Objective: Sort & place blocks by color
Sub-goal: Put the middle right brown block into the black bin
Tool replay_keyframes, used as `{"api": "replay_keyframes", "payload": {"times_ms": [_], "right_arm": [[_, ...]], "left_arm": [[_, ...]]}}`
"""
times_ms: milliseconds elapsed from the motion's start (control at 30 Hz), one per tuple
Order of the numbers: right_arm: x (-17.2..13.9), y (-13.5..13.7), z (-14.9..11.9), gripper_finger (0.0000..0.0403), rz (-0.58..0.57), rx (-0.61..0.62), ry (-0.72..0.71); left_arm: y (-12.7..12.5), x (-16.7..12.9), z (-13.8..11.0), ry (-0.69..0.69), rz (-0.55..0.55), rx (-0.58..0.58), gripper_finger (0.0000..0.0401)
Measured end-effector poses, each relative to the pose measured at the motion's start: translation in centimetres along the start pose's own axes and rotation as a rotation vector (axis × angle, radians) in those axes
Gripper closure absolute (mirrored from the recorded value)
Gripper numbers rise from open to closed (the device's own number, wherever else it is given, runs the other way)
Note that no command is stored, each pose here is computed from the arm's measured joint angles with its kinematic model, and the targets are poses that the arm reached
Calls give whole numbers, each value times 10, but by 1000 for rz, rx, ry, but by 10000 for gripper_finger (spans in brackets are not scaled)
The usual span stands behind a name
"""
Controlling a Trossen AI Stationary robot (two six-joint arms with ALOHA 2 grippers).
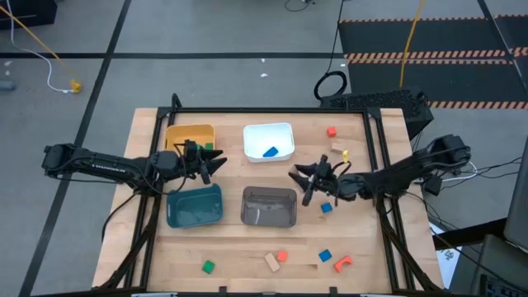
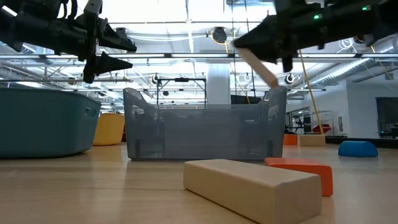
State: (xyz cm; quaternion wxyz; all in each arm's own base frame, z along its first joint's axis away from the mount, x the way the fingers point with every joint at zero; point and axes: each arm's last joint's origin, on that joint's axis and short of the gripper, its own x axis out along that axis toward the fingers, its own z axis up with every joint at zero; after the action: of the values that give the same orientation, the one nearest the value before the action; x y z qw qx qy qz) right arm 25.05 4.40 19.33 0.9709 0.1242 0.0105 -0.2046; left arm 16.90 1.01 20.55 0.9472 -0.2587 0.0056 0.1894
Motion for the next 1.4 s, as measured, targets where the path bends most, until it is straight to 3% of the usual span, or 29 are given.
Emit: {"api": "replay_keyframes", "payload": {"times_ms": [267, 667, 933, 1100, 1400], "right_arm": [[41, 16, -5, 290, 100, -66, 61], [72, 33, -22, 290, 239, -54, 186], [78, 31, -50, 290, 231, -1, 311], [78, 33, -55, 290, 300, 23, 362], [76, 32, -58, 286, 287, 7, 395]], "left_arm": [[0, 0, 0, -2, 0, -21, 167], [0, 0, 0, -1, 0, -27, 166], [0, 0, 0, 1, 2, -26, 167], [0, 0, 0, 4, 4, -24, 167], [0, 0, 0, 5, 4, -24, 167]]}}
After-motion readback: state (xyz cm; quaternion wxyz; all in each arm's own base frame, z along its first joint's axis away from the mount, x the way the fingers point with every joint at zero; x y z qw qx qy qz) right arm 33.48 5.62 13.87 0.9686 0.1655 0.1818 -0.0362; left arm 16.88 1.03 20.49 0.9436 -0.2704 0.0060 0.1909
